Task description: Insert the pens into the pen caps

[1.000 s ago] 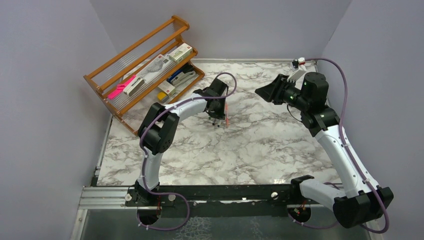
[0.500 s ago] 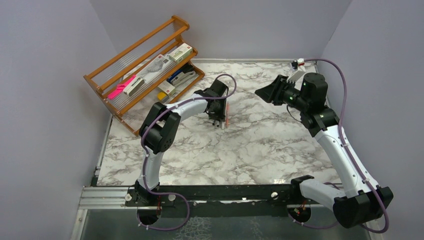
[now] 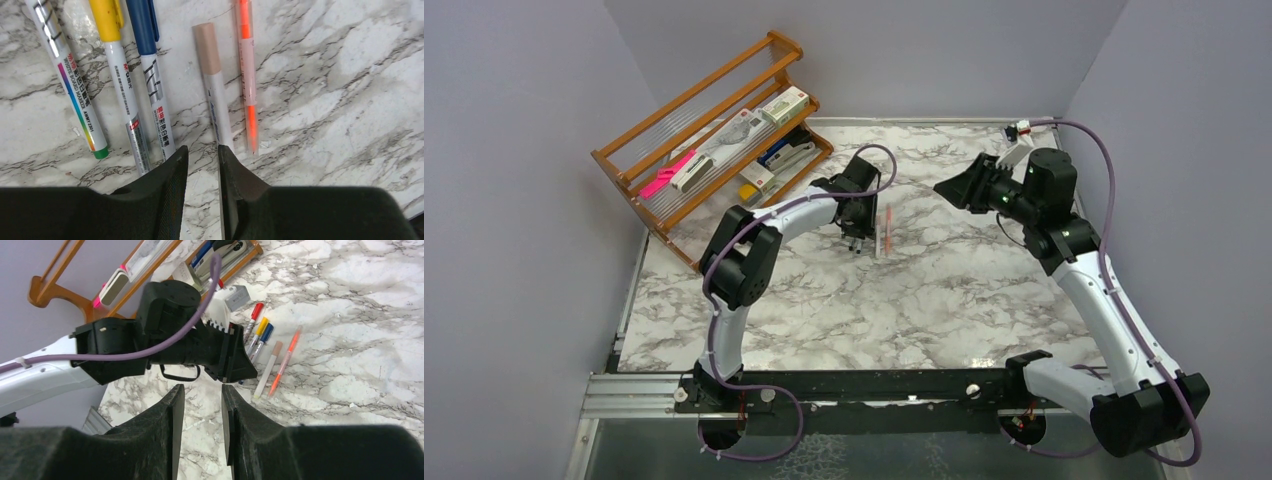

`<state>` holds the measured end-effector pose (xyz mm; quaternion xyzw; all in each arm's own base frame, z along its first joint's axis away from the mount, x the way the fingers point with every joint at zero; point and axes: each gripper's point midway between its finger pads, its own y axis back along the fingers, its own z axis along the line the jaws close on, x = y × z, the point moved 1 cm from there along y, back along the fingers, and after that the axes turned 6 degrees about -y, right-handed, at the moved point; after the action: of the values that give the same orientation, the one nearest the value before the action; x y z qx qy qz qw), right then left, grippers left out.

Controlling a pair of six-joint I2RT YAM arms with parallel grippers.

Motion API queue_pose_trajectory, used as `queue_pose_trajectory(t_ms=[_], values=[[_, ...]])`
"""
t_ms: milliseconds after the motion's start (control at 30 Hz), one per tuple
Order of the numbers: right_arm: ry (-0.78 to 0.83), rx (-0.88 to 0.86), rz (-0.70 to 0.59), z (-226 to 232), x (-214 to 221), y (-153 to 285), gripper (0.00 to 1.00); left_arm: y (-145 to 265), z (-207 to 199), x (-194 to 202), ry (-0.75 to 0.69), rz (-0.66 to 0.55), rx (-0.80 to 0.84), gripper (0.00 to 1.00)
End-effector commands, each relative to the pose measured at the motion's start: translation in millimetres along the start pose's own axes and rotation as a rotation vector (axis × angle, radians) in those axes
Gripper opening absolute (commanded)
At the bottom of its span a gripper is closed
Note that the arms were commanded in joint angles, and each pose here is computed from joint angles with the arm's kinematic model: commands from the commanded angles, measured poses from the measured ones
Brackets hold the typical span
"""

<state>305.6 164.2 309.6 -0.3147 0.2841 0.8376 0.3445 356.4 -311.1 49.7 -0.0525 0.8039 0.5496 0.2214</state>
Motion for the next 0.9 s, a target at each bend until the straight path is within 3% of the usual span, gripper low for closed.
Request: queue_pose_trajectory(t_ms=[0, 100, 200, 333, 467, 600, 700, 833, 867], values=[[0.000, 0.030, 0.021, -10, 11, 1, 0.32, 60, -32, -61, -0.053, -0.222, 0.078, 0.29], [-0.029, 0.089, 0.060, -25, 22, -3, 0.26, 87, -43, -82, -0.078, -0.321, 0.109, 0.31], [-0.045, 0.128, 0.102, -37, 33, -7, 0.02, 117, -55, -99, -0.106, -0.440, 0.158, 0.36], [-0.031, 0.131, 0.141, -43, 42, -10, 0.03, 161, -61, -112, -0.102, -0.612, 0.207, 0.44], [-0.019, 0.155, 0.123, -47, 37, -11, 0.29, 197, -61, -117, -0.083, -0.709, 0.229, 0.53], [-0.019, 0.182, 0.106, -50, 33, -12, 0.52, 215, -54, -121, -0.057, -0.760, 0.211, 0.74], [-0.020, 0.186, 0.086, -49, 29, -10, 0.65, 217, -48, -114, -0.065, -0.775, 0.196, 0.81], [0.000, 0.180, 0.026, -44, 20, -3, 0.94, 221, -46, -112, -0.072, -0.789, 0.192, 0.93], [0.001, 0.178, 0.019, -43, 18, -1, 0.96, 220, -46, -112, -0.071, -0.785, 0.190, 0.94]])
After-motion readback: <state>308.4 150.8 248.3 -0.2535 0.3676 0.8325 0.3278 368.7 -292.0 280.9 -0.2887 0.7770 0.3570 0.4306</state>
